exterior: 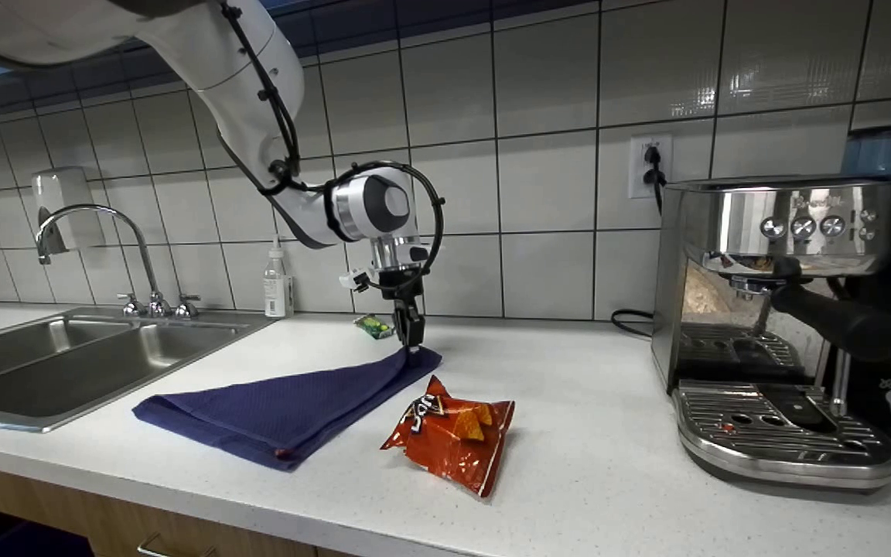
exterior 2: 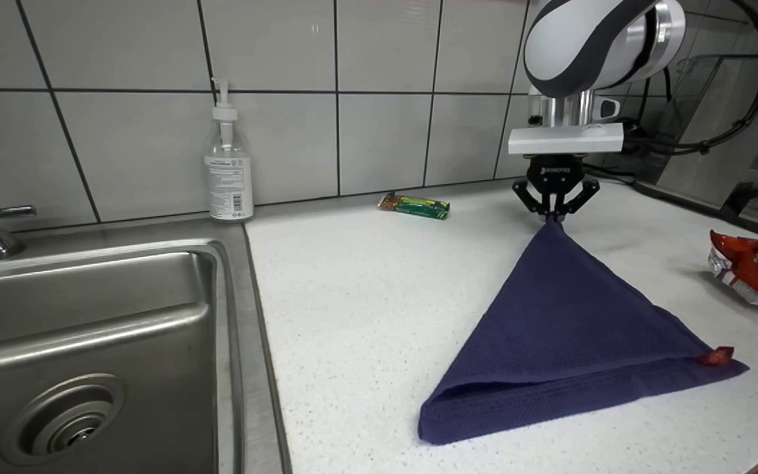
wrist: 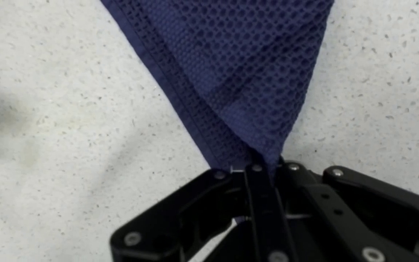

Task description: Fold the cloth into a triangular shape

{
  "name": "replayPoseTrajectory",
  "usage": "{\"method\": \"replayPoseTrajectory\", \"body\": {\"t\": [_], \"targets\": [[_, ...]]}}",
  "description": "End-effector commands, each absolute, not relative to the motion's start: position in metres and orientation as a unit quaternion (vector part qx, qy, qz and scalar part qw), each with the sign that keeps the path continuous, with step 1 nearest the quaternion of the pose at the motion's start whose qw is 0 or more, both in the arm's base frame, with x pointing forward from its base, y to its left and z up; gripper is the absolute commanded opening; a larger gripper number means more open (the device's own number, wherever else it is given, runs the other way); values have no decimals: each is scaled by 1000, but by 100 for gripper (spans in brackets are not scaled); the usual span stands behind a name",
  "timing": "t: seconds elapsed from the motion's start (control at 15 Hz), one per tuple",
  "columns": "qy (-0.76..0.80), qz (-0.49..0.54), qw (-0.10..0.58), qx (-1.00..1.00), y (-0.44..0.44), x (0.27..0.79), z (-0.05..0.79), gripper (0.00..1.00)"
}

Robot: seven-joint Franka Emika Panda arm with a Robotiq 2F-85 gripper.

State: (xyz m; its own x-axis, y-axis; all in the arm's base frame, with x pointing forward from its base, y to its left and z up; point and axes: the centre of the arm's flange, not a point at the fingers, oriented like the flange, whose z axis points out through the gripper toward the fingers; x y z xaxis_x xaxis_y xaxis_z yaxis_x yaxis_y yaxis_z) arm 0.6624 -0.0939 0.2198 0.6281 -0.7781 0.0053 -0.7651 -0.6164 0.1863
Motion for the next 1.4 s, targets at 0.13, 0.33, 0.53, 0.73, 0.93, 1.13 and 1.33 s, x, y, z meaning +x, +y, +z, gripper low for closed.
{"method": "replayPoseTrajectory", "body": {"t": [0.13,0.33,0.53,0.73,0.93,1.13,1.33], "targets": [[-441,-28,74,894,-96,655,249,1],[-444,-14,69,893,-99,650,268,1],[-444,2,66,893,-99,643,286,1],[-440,11,63,896,-94,634,302,1],[-436,18,62,898,-86,623,316,1],[-428,25,60,902,-74,612,329,1],[-420,31,60,905,-60,603,339,1]]}}
